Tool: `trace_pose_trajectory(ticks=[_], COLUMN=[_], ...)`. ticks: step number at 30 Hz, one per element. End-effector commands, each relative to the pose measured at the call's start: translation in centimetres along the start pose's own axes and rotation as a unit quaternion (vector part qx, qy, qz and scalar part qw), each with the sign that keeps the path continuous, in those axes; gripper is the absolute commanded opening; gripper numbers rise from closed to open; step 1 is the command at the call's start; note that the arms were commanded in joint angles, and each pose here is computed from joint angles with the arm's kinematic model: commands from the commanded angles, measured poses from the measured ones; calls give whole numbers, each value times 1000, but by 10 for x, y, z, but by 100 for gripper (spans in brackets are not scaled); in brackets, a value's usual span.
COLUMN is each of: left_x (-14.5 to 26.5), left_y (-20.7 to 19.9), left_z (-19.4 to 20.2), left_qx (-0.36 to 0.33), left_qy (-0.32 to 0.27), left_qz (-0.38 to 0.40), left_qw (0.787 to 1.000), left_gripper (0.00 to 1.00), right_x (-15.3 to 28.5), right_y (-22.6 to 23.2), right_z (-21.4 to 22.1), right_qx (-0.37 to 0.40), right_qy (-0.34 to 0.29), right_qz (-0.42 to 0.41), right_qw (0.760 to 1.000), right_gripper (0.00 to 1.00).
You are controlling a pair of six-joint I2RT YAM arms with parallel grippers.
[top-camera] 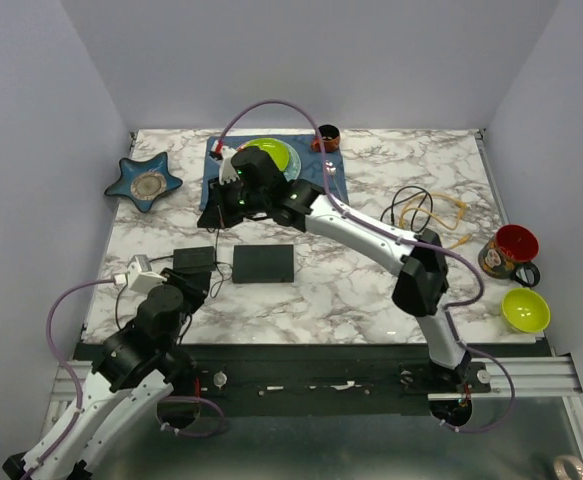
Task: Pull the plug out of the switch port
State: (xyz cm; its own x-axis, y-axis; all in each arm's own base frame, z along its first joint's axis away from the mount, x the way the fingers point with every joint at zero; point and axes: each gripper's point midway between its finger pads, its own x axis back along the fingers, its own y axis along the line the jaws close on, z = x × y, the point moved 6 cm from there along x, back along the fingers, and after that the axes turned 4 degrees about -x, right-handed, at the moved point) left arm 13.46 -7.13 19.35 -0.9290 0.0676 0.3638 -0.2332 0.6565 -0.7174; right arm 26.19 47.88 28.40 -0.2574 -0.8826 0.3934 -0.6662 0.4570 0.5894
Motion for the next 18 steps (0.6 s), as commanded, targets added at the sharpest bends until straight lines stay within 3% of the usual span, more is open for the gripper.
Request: trace_pose_trajectory(ticks=[1, 2, 3, 6, 9, 14, 18], left_x=[9, 12, 12, 15, 17, 14, 6], left_y=[9, 9, 9, 11, 11, 9, 4], left_z=[-17, -19, -19, -20, -21, -18, -10], left_qx=[8, 10, 10, 13, 12, 3, -13], left_qy=[-47, -49, -49, -49, -49, -39, -21], left_qz=[-14, -9, -10, -9, -7, -9, -6], left_qw=[999, 999, 999, 999, 999, 999, 1000], left_gripper=[31, 31, 31, 30, 31, 31, 31], right_x=[-29, -41, -46, -47, -41, 8, 47], right_y=[8, 5, 6, 5, -1, 7, -6], right_z=[21, 37, 41, 45, 45, 13, 15], right_qx=[-26, -32, -33, -45, -46, -11, -10], right_qy=[88, 117, 125, 127, 102, 19, -25], right_qz=[-56, -64, -71, -62, -30, 32, 114], right_qw=[994, 991, 989, 989, 993, 999, 993], right_gripper=[1, 3, 20, 50, 62, 70, 71])
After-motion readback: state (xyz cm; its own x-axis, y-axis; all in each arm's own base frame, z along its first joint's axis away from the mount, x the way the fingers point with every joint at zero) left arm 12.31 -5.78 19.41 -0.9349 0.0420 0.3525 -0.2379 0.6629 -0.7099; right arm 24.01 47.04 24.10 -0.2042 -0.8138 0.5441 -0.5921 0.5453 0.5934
